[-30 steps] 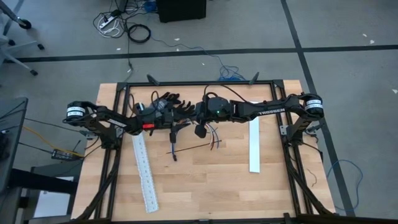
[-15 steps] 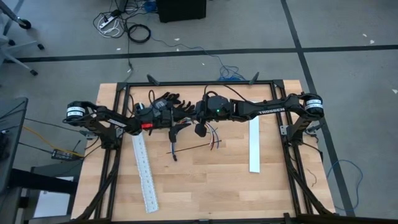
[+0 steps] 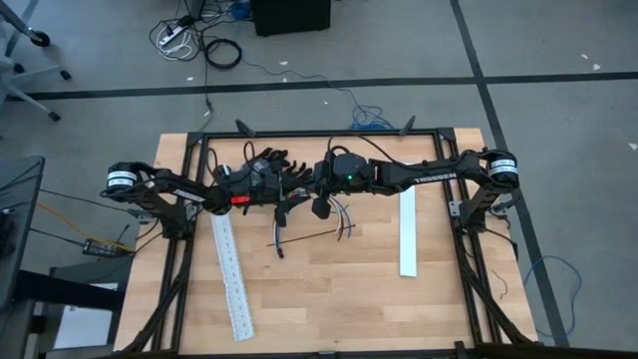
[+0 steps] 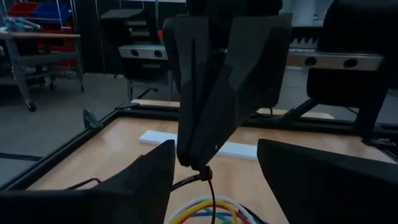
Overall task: Ziptie cables
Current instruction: Wrap the cables together using the black zip
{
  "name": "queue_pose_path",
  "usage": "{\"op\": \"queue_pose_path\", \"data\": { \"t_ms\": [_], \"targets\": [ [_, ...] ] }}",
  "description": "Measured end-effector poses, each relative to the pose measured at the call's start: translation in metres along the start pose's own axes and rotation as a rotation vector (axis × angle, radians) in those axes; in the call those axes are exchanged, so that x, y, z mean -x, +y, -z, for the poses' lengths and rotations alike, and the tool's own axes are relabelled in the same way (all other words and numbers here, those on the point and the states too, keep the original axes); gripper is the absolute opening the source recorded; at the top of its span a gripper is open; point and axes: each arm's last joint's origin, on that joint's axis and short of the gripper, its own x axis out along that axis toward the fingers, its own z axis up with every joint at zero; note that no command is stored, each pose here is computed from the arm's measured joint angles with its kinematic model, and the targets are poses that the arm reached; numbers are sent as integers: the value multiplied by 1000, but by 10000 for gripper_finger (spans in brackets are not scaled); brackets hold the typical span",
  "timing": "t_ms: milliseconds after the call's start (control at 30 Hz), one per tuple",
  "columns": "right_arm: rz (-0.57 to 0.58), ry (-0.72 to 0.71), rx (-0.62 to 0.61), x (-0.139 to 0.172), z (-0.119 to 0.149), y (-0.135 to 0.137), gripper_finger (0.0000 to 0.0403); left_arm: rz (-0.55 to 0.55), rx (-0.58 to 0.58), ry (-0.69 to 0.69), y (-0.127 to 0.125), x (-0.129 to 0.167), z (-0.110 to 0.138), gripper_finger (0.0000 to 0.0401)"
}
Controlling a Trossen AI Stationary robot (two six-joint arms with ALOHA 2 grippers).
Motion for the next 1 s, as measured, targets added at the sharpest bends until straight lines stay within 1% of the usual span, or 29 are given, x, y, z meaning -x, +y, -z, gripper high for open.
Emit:
{"op": "queue_pose_path", "data": {
  "t_ms": [133, 367, 567, 867, 1000],
  "targets": [
    [7, -1, 2, 0, 0, 0, 0, -1, 0, 18, 0, 1, 2, 200],
    [6, -4, 5, 0, 0, 0, 0, -1, -1, 8, 0, 1, 1, 152],
    [6, -4, 8, 0, 0, 0, 0, -8, -23, 7, 1, 1, 1, 119],
    [7, -4, 8, 0, 0, 0, 0, -28, -30, 10, 1, 1, 2, 47],
    [21, -4, 15, 0, 0, 0, 0, -28, -30, 12, 1, 1, 2, 28]
  ]
}}
